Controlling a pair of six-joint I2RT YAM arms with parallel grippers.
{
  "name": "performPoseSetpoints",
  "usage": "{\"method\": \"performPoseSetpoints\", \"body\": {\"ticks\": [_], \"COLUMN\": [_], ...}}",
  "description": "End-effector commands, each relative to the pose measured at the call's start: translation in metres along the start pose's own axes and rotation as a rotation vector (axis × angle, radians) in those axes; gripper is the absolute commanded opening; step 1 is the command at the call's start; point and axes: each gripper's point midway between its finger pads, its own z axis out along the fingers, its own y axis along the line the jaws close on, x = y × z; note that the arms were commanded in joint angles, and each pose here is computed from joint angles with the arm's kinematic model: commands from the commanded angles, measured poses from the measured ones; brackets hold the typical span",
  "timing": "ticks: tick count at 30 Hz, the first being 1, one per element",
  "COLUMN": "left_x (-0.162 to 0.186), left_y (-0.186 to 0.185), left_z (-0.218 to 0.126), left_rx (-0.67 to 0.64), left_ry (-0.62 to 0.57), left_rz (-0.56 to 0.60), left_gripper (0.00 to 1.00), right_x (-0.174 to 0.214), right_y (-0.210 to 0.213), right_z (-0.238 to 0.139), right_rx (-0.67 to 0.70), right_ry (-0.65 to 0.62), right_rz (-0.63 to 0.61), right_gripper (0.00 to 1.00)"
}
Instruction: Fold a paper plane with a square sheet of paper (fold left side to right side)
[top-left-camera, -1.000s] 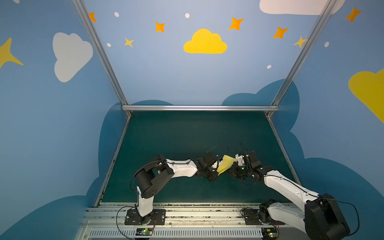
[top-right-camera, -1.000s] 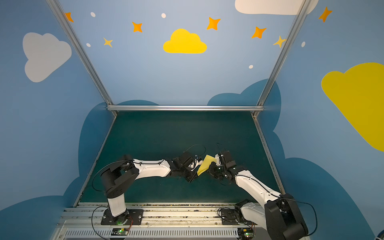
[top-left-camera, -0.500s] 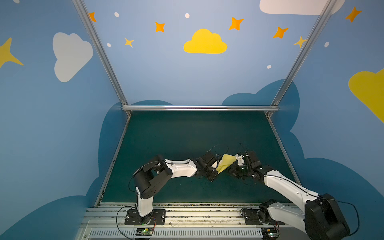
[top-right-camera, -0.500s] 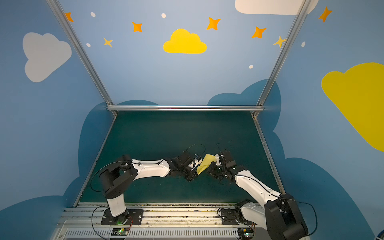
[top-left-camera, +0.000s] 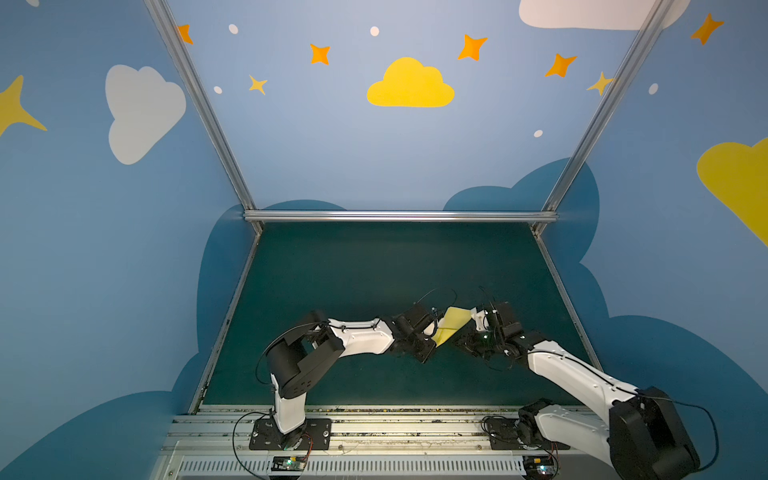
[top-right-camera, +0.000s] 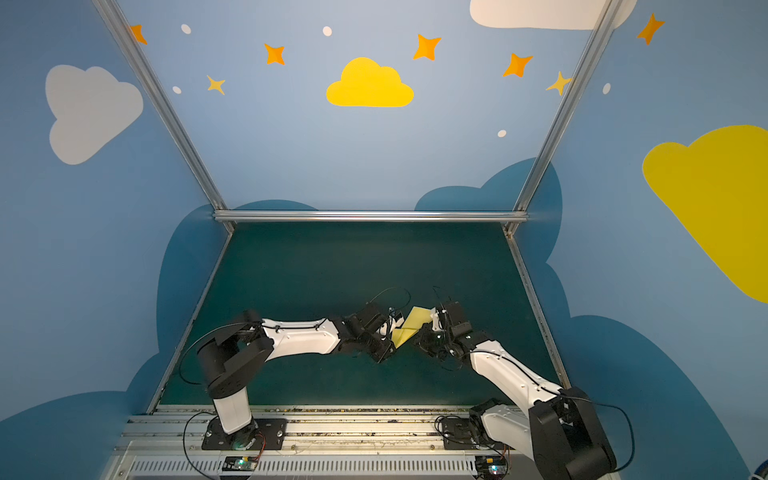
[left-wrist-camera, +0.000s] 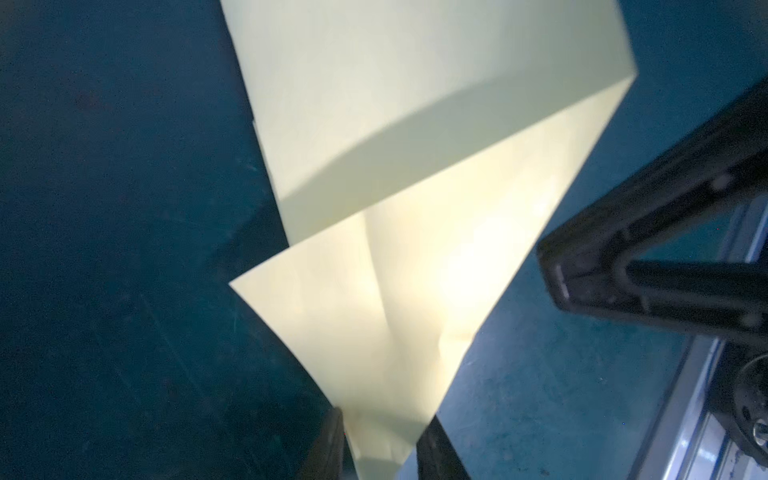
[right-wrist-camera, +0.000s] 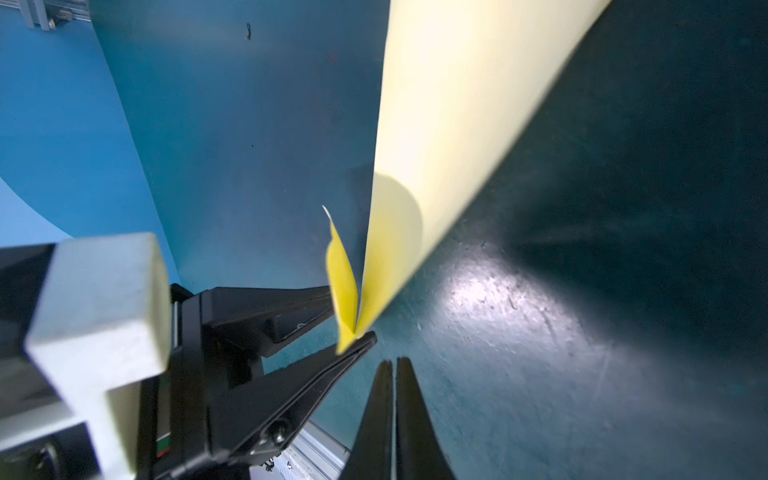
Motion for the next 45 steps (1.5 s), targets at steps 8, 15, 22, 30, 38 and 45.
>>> {"method": "performPoseSetpoints", "body": {"ticks": [8,15,22,30,38,45], "left_x": [-0.011,-0.011,-0.018,-0.033,-0.043,-0.044], "left_y": [0.005,0.004,0.015,-0.030,-0.057,-0.052], "left_z": [-0.014,-0.013,-0.031,-0.052,-0.030,-0.005], "left_rx": [-0.067,-0.069,-0.145,0.079,0.220,0.220], "left_ry": [-0.046,-0.049,-0.117,-0.188,-0.132,-0.089], "left_rz": [0.002,0.007,-0.016,-0.027,0.011,0.020], "left_gripper": [0.35,0.30,0.32,0.21,0.13,0.13], "right_x": [0.003,0.003,0.005,0.008,0.008,-0.002], "right_y": [-0.003,-0.003,-0.014,-0.044,-0.050,-0.051], "right_z": [0.002,0.002,-0.002,-0.011,-0.001,0.004], "right_rx": [-0.004,-0.003,0.039,0.109,0.084,0.046], "right_ry": [0.010,0.011,-0.002,-0.066,-0.041,-0.067], "right_rz": [0.005,0.005,0.022,0.100,0.134,0.167], "right_gripper": [0.05,0.06,0.37,0.49,0.55,0.55]}}
